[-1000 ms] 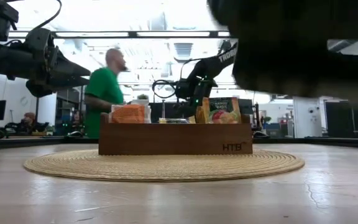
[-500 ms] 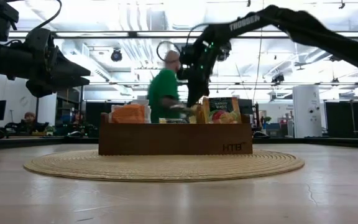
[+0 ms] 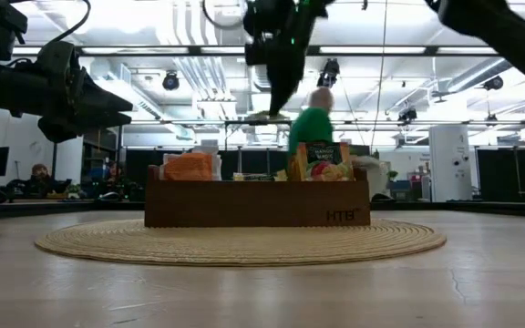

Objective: Pick & Place Tea
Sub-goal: Put the yellow tea bag into the wooden organizer

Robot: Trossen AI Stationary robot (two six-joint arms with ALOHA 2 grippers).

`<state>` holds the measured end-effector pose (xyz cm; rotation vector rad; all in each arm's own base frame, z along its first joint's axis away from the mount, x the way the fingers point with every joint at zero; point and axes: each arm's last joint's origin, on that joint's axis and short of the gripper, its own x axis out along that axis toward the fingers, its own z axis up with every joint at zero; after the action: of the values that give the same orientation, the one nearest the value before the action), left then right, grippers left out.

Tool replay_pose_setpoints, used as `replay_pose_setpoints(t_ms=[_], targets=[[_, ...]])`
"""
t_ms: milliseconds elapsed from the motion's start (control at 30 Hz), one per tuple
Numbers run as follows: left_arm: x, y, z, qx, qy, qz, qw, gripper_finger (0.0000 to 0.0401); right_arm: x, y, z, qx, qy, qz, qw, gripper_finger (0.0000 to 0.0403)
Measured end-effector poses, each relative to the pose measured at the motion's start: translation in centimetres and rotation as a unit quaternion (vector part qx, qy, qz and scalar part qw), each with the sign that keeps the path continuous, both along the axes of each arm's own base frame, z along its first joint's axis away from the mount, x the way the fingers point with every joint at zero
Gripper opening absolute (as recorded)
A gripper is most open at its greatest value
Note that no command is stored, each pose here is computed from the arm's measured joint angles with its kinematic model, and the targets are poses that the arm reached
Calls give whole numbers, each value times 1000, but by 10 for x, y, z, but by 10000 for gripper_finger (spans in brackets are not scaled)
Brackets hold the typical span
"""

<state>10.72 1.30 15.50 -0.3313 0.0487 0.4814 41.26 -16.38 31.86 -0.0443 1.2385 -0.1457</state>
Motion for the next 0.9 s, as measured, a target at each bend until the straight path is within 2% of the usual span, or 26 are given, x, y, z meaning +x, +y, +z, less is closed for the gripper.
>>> replay_pose_setpoints(t_ms=[233,467,667,900], targets=[[0,0,0,0,0,0,1000,167,7,61,0,-96,61,21,993,8],[0,0,0,0,0,0,1000,167,5,115,-16,-115,93,59,987,8],[0,0,0,0,0,0,1000,167,-4,150,-25,-189,84,71,976,8],[0,0,0,0,0,0,1000,167,-11,190,-48,-256,24,119,959,8]])
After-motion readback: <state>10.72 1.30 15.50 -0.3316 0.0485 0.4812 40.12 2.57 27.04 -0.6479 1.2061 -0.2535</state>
